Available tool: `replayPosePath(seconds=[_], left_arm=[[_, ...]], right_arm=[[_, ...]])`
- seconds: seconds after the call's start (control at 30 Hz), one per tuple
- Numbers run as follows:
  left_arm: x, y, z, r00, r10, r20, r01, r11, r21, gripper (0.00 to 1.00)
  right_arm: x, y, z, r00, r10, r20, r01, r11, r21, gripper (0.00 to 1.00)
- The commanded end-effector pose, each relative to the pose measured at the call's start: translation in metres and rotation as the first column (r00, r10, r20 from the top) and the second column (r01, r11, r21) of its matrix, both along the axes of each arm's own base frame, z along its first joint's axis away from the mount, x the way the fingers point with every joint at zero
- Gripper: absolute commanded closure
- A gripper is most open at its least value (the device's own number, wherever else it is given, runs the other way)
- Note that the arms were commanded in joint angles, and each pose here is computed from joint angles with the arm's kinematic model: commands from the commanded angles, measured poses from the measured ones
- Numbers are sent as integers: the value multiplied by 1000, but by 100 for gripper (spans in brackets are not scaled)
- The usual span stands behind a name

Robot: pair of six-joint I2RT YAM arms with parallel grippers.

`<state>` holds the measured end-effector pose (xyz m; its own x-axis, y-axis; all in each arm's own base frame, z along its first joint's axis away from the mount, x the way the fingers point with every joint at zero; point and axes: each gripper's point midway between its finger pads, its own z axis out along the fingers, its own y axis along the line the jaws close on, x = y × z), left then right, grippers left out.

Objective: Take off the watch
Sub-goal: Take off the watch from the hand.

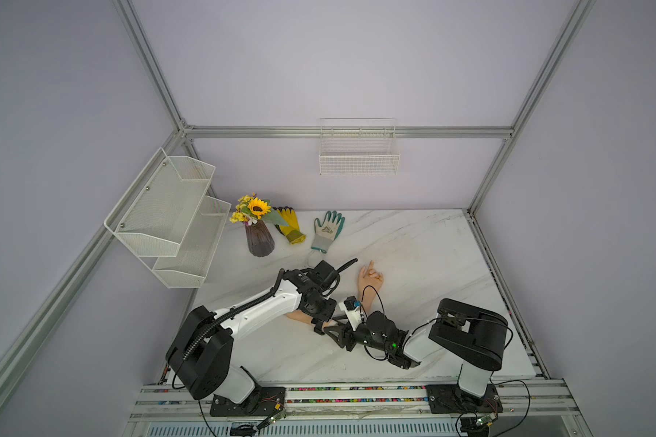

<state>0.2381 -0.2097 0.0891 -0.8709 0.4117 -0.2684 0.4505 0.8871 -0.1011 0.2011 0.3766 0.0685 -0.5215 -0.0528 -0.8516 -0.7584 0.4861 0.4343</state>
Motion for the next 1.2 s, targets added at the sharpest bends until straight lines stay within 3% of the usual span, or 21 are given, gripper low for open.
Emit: replayPosePath(seconds=[0.0, 0.17, 0.3, 0.4, 0.5, 0.6, 0.67, 0.73, 0.8, 0.9, 1.0, 1.17], left_arm=[[23, -23, 27, 993, 11, 114, 3, 992, -127, 81], [19, -29, 23, 994, -32, 106, 47, 988, -146, 82], [19, -29, 21, 992, -42, 120, 60, 986, -153, 86], [17, -31, 23, 989, -45, 140, 70, 981, -182, 88], [14, -34, 32, 981, -33, 189, 80, 966, -245, 87], [10, -36, 33, 976, -10, 220, 77, 951, -299, 87], [9, -34, 32, 971, 13, 240, 68, 944, -323, 86], [9, -32, 34, 961, 36, 275, 65, 934, -350, 85], [9, -29, 35, 950, 56, 306, 65, 927, -370, 84], [11, -24, 38, 932, 91, 351, 55, 921, -386, 84], [13, -20, 40, 918, 116, 379, 49, 916, -397, 82], [13, -20, 35, 918, 120, 378, 44, 916, -398, 82]], right_arm=[[-11, -6, -3, 999, 38, -20, -39, 998, -42, 38], [9, -21, 81, 979, -76, 188, 61, 995, 84, 29], [40, -55, 137, 901, -201, 385, 159, 978, 139, 28], [61, -80, 160, 806, -233, 544, 208, 972, 108, 31], [81, -93, 189, 677, -243, 695, 277, 959, 65, 32], [91, -98, 205, 497, -154, 854, 347, 937, -33, 31], [99, -95, 202, 421, -36, 906, 378, 915, -140, 31], [107, -93, 180, 360, 159, 919, 397, 866, -305, 30], [108, -84, 157, 356, 310, 881, 355, 828, -434, 30], [90, -59, 128, 347, 501, 793, 153, 804, -575, 32], [75, -45, 98, 370, 591, 717, -12, 775, -632, 34], [66, -43, 55, 406, 675, 616, -109, 705, -701, 37]])
